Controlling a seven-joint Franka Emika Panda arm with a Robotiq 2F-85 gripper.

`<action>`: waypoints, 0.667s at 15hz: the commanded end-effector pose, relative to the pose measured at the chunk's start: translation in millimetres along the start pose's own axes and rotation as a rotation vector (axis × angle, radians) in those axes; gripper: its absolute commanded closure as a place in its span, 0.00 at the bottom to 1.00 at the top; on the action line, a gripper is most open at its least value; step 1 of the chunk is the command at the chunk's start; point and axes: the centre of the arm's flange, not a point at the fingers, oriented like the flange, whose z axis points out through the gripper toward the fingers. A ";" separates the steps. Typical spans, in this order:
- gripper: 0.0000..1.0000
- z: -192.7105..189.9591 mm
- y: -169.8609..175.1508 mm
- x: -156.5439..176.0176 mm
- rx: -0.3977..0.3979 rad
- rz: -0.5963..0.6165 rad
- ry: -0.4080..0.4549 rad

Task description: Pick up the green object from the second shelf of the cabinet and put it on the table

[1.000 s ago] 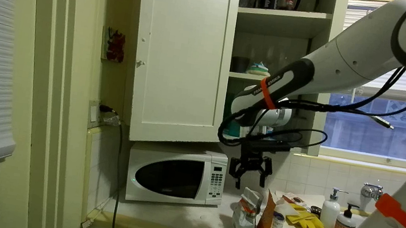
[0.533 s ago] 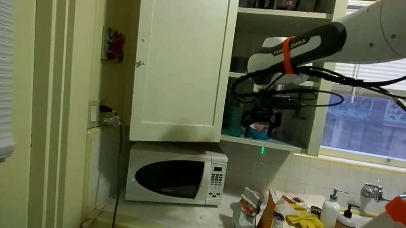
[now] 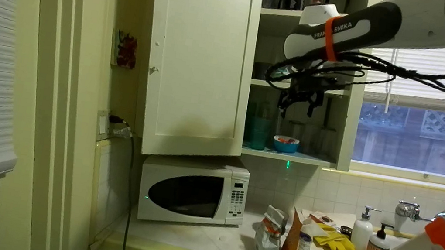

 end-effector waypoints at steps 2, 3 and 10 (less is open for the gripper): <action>0.00 -31.4 6.8 36.9 0.031 0.215 0.110; 0.00 -48.3 17.3 46.6 0.032 0.264 0.133; 0.00 -92.1 72.6 78.2 0.018 0.621 0.293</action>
